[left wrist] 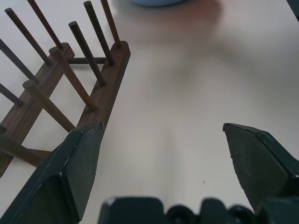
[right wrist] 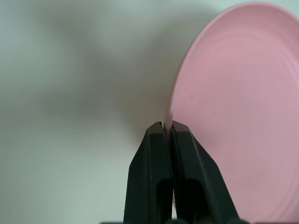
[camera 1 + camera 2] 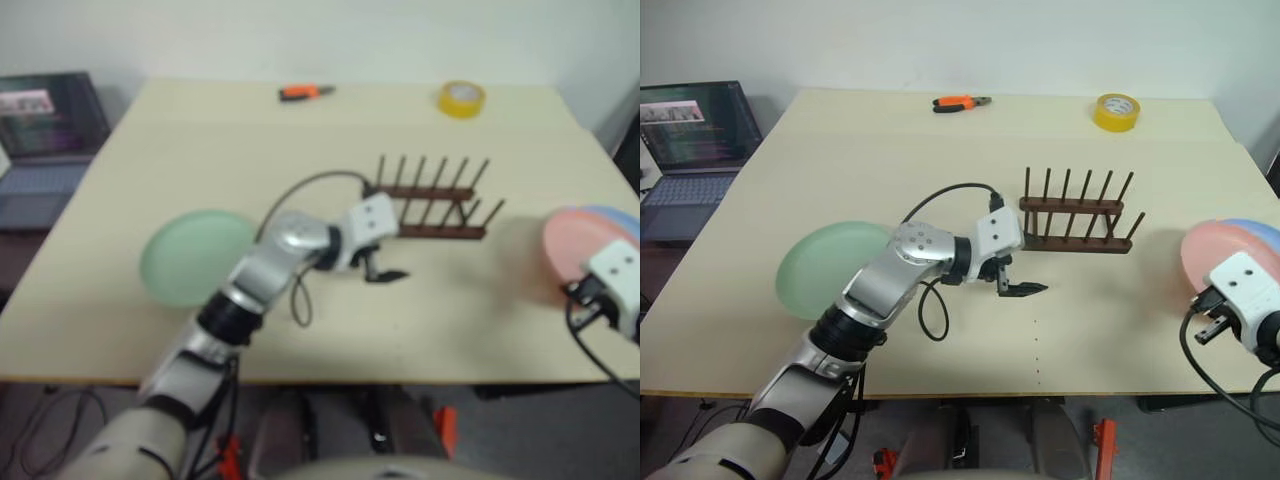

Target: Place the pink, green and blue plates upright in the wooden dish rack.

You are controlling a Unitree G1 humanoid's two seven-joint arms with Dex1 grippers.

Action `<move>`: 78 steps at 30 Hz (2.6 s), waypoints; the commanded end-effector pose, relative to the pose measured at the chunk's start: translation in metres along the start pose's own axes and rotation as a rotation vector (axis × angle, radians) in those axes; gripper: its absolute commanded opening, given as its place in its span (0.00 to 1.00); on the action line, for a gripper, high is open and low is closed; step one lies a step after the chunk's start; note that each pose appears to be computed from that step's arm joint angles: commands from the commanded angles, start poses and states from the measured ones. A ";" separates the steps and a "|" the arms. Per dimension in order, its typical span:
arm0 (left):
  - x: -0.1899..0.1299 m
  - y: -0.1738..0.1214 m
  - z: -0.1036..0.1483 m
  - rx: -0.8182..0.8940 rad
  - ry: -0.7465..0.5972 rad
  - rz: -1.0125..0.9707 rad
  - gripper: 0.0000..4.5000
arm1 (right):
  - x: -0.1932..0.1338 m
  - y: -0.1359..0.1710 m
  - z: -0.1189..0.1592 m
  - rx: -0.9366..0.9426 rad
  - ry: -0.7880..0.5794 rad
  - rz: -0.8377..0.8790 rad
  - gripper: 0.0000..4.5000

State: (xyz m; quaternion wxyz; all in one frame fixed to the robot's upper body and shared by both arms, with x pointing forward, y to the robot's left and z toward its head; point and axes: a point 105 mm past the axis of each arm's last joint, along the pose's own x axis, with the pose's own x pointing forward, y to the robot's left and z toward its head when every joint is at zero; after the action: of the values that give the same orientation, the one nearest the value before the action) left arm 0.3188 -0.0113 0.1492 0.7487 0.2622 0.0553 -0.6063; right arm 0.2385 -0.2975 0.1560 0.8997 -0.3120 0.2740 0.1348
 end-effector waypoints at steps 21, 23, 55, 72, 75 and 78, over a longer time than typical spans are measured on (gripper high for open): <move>-0.018 0.017 0.029 0.048 -0.120 0.126 1.00 | -0.033 -0.099 0.168 0.570 -1.086 0.255 0.00; -0.020 0.019 0.029 0.045 -0.118 0.140 1.00 | -0.029 -0.100 0.167 0.646 -1.114 0.345 0.00; -0.034 0.014 0.019 0.011 -0.060 0.204 1.00 | -0.001 -0.078 0.164 0.781 -1.103 0.636 0.00; -0.034 0.013 0.017 0.005 -0.047 0.209 1.00 | 0.009 -0.077 0.149 0.812 -1.037 0.623 0.00; -0.034 0.013 0.016 0.007 -0.044 0.208 1.00 | 0.009 -0.076 0.149 0.807 -1.028 0.620 0.00; -0.034 0.012 0.017 0.008 -0.044 0.207 1.00 | 0.012 -0.075 0.145 0.799 -0.995 0.614 0.00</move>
State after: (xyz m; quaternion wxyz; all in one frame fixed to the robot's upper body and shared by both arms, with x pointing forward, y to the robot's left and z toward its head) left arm 0.3224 0.0164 0.1688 0.8106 0.2525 0.0366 -0.5271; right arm 0.3440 -0.2588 0.2699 0.8802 0.2568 -0.0541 0.3954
